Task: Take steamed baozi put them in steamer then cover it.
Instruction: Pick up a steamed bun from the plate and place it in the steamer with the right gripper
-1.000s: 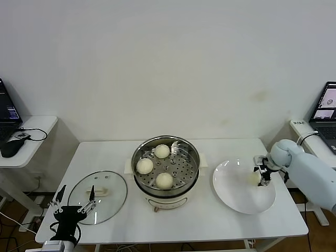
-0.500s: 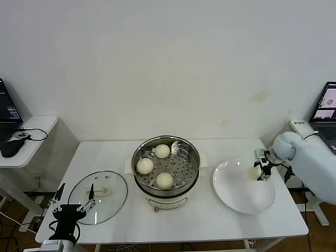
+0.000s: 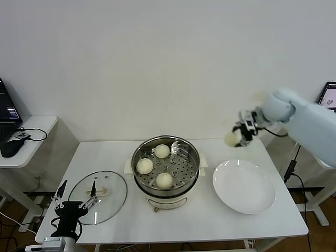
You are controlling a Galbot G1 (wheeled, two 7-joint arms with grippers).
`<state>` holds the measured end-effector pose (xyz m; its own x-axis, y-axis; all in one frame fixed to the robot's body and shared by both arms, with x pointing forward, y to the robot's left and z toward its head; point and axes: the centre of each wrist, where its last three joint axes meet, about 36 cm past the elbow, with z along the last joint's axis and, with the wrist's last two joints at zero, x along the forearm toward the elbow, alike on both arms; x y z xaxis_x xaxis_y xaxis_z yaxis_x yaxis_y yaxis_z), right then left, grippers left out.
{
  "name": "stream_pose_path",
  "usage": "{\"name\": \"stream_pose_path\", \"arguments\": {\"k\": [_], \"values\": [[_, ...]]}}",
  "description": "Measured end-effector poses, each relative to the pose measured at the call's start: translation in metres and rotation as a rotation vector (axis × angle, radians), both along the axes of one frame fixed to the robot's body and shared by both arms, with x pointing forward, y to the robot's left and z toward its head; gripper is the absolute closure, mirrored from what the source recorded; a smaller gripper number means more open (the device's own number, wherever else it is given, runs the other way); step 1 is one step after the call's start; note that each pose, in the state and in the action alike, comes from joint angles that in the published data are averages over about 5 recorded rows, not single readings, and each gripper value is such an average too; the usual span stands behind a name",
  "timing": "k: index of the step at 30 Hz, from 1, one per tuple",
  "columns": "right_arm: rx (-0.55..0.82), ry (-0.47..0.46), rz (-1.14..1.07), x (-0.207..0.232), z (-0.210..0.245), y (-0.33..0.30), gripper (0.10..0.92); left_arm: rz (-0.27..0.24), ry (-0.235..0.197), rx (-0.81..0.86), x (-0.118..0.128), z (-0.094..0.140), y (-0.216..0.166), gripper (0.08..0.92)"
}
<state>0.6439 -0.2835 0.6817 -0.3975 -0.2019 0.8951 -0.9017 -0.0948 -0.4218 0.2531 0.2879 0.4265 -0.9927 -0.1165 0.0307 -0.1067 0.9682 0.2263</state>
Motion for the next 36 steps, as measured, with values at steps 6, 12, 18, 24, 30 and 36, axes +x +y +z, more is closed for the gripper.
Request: {"name": "stream_pose_path", "arguments": {"k": [6, 12, 18, 24, 30, 36], "values": [[0.058, 0.024, 0.047, -0.006, 0.012, 0.061, 0.369, 0.007, -0.002, -0.005, 0.001, 0.0, 0.0, 0.177], [0.074, 0.059, 0.073, -0.01, 0.001, 0.113, 0.369, 0.017, -0.007, -0.004, -0.001, 0.002, 0.001, 0.177], [0.063, 0.105, 0.094, -0.011, -0.028, 0.147, 0.369, 0.025, -0.015, -0.006, -0.002, 0.005, 0.003, 0.177], [0.043, 0.136, 0.093, -0.009, -0.058, 0.16, 0.369, 0.028, -0.02, -0.004, -0.002, 0.007, 0.004, 0.177], [0.016, 0.147, 0.091, -0.008, -0.082, 0.164, 0.369, 0.029, -0.02, -0.006, -0.001, 0.006, 0.004, 0.177], [-0.004, 0.143, 0.095, -0.008, -0.097, 0.169, 0.351, 0.03, -0.02, -0.007, -0.001, 0.005, 0.004, 0.177]]}}
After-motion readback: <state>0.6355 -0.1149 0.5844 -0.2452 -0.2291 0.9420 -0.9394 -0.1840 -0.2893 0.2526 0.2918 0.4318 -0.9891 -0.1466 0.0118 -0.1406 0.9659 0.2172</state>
